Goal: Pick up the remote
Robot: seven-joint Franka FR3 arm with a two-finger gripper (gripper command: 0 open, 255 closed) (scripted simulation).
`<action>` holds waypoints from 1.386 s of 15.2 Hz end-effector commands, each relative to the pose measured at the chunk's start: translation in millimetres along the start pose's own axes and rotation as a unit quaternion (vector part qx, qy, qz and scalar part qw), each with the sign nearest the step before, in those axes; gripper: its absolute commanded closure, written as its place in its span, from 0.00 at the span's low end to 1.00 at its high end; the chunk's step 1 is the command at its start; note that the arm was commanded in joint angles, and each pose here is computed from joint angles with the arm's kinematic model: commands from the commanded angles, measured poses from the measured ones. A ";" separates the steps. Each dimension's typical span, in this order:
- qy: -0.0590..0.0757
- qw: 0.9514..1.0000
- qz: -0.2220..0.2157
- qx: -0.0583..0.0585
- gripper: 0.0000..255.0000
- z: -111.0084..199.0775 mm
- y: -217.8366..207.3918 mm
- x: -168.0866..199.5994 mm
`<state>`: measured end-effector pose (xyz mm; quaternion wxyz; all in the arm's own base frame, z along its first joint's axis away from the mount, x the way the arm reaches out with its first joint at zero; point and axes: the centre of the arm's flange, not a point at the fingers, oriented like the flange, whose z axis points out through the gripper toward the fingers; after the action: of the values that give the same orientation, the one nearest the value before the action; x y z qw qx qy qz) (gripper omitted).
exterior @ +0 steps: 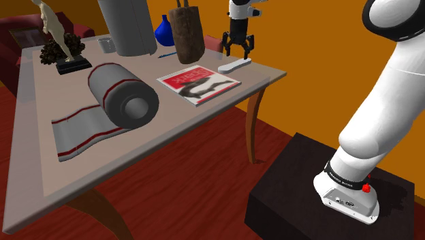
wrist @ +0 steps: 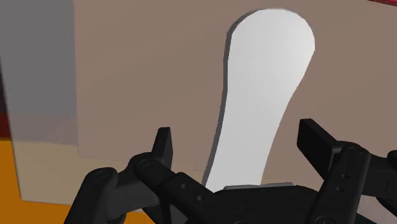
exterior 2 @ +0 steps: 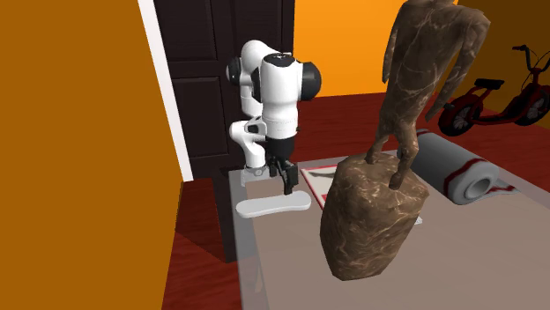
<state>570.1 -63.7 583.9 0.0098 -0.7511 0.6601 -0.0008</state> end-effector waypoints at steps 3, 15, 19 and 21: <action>0.003 0.997 0.071 0.001 0.00 9.9 -16.8 28.8; 0.003 0.997 0.071 0.002 1.00 44.4 -15.6 29.1; 0.003 0.997 0.071 0.001 1.00 44.8 -15.6 29.2; 0.003 0.997 0.071 0.001 1.00 44.6 -16.2 29.2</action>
<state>590.1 -89.6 540.5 0.0098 -0.7022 0.7119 -0.0042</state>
